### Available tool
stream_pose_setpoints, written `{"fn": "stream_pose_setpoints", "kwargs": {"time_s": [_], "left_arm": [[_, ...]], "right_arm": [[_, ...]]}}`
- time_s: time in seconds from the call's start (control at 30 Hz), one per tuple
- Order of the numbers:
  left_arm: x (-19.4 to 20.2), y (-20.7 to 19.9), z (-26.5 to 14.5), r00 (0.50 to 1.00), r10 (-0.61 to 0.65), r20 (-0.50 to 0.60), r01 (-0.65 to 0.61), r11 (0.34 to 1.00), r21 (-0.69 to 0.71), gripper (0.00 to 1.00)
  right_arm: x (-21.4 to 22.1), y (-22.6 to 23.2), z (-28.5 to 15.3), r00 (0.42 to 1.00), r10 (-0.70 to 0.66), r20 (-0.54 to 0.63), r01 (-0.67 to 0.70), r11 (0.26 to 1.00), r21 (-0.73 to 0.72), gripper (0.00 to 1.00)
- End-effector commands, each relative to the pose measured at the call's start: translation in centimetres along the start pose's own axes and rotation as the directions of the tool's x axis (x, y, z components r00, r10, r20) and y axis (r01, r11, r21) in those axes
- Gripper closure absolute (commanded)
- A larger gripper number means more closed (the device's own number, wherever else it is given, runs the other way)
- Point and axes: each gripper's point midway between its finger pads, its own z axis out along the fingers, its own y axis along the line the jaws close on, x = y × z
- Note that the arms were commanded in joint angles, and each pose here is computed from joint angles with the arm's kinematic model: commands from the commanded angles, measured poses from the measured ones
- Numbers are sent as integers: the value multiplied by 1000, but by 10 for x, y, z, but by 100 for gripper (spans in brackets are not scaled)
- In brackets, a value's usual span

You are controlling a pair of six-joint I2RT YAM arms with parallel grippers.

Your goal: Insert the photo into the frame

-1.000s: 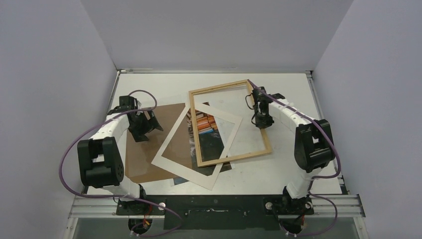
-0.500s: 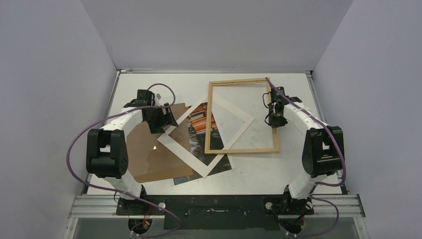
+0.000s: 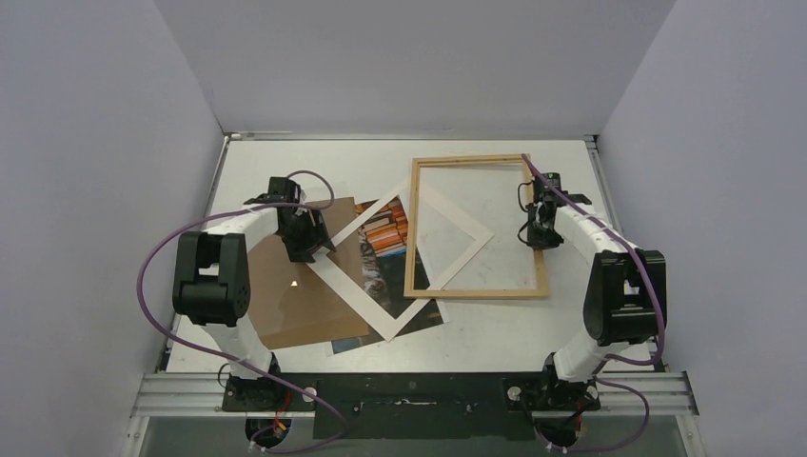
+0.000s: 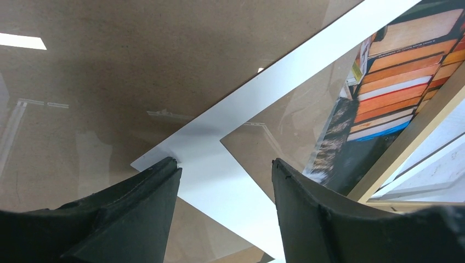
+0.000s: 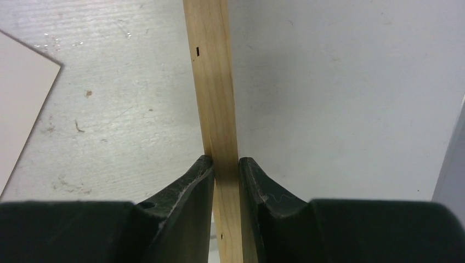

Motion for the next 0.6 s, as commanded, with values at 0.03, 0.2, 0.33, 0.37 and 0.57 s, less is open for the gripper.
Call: {"fn": "stream_pose_setpoints", "kwargs": {"time_s": [0.03,0.2,0.33,0.37,0.57], "left_arm": [[13,33,13,998,-38,-40,32,989,-144,39],[16,54,10,996,-57,-63,39,967,-252,42],[15,51,9,997,-48,-57,33,971,-236,42],[13,48,7,998,-44,-54,31,974,-226,42],[-9,19,-8,1000,-6,-5,5,993,-120,40]], "right_arm": [[-12,-32,0,996,40,75,-48,992,113,83],[-11,-48,10,997,61,49,-68,988,141,82],[-4,-51,17,998,62,24,-65,985,163,79],[-3,-52,17,998,65,23,-68,984,167,78],[-10,-54,16,995,93,33,-98,978,186,51]]}}
